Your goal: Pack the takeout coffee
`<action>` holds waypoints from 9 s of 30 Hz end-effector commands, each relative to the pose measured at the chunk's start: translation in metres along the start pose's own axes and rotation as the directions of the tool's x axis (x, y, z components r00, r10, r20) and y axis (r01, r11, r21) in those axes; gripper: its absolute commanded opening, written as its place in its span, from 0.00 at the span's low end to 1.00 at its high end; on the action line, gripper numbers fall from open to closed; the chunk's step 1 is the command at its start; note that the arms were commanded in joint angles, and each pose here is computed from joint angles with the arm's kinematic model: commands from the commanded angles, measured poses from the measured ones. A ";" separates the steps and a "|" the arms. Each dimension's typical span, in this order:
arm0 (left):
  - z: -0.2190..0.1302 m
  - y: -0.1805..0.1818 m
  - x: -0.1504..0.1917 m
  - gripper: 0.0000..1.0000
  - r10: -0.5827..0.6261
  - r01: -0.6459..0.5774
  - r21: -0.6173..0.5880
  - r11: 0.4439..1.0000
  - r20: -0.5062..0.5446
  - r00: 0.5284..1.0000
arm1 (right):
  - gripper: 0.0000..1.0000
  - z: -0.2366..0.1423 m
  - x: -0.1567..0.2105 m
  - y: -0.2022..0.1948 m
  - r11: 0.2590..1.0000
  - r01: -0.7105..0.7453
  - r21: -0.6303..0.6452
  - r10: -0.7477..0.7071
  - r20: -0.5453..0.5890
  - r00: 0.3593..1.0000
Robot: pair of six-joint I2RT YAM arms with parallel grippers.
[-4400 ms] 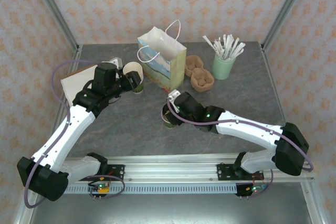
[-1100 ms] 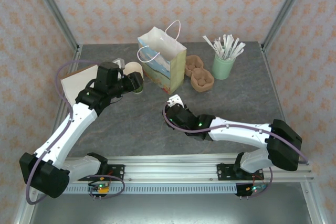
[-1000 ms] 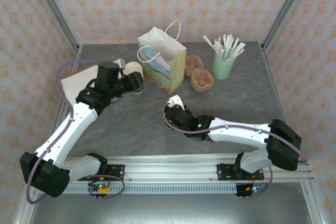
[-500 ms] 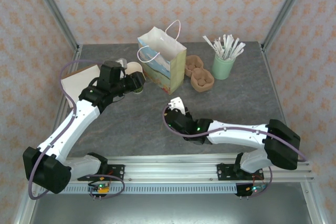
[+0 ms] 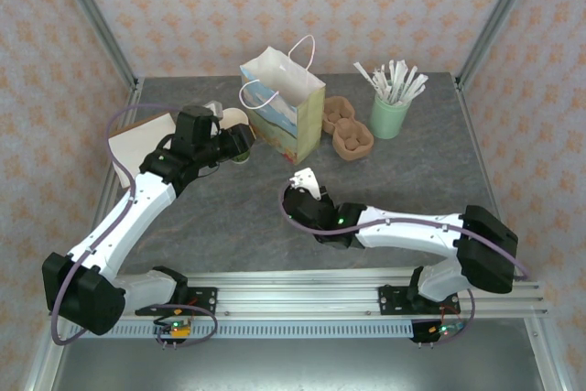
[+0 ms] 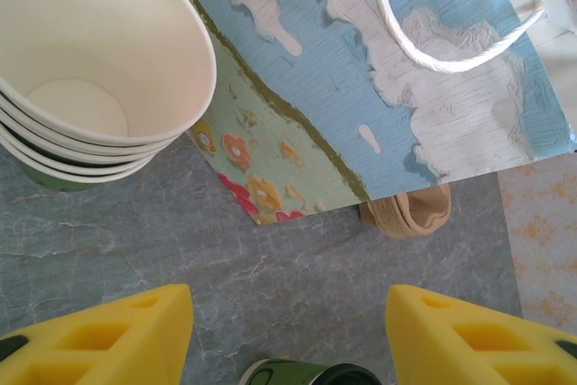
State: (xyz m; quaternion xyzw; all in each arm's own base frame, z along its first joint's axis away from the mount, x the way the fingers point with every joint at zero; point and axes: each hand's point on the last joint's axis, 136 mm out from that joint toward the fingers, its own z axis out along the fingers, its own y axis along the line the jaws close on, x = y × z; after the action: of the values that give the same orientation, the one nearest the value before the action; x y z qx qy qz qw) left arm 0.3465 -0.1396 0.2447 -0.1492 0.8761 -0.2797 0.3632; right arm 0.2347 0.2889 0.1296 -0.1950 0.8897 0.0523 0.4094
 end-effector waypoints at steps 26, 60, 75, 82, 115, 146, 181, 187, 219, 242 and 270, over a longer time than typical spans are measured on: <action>-0.018 0.005 -0.008 0.59 0.063 -0.061 -0.039 0.997 0.057 0.996 | 0.56 0.019 0.006 -0.002 0.998 0.048 0.042 -0.040 -0.177 0.983; -0.029 0.035 -0.026 0.60 0.087 -0.064 -0.172 0.983 0.127 0.988 | 0.80 0.015 -0.054 0.034 1.000 0.023 -0.009 -0.024 -0.078 0.997; -0.033 0.027 -0.024 0.61 0.090 -0.074 -0.132 0.989 0.122 0.988 | 0.85 -0.015 -0.082 0.029 0.993 -0.069 -0.095 0.067 -0.025 0.997; -0.041 -0.018 -0.011 0.66 0.191 -0.195 0.026 0.981 0.094 0.977 | 0.86 -0.059 -0.098 -0.016 0.992 -0.080 -0.100 0.084 0.037 0.996; -0.037 -0.057 -0.021 0.71 0.292 -0.292 -0.016 0.956 0.079 0.953 | 0.63 0.132 -0.113 -0.222 0.973 -0.223 0.053 0.229 -0.220 0.948; -0.034 -0.053 -0.018 0.71 0.292 -0.291 -0.024 0.957 0.075 0.954 | 0.47 0.170 -0.098 -0.221 0.992 -0.113 -0.049 0.085 -0.389 0.917; -0.030 -0.052 -0.017 0.71 0.289 -0.288 -0.023 0.957 0.069 0.955 | 0.42 0.178 -0.085 -0.232 0.999 -0.037 -0.038 0.015 -0.466 0.885; -0.028 -0.052 -0.016 0.72 0.289 -0.289 -0.022 0.957 0.063 0.955 | 0.37 0.177 -0.088 -0.231 0.998 -0.043 -0.043 0.018 -0.459 0.888; -0.028 -0.050 -0.015 0.72 0.291 -0.290 -0.027 0.957 0.064 0.954 | 0.31 0.111 -0.149 -0.227 0.993 -0.109 -0.054 0.087 -0.311 0.947; -0.026 -0.070 -0.055 0.72 0.231 -0.230 -0.021 0.973 0.152 0.961 | 0.31 -0.003 -0.145 -0.189 0.911 -0.364 -0.195 0.342 -0.135 0.930; 0.057 -0.052 -0.121 0.70 0.162 -0.139 -0.194 0.971 0.108 0.981 | 0.31 -0.028 -0.112 -0.173 0.874 -0.416 -0.252 0.393 -0.137 0.909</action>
State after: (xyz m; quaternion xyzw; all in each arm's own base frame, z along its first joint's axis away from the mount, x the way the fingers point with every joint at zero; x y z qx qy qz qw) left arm 0.4724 -0.1624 0.3066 -0.1299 0.8766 -0.1998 0.4180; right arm 0.3480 0.1582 0.2349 -0.0622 0.9180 0.2474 0.3037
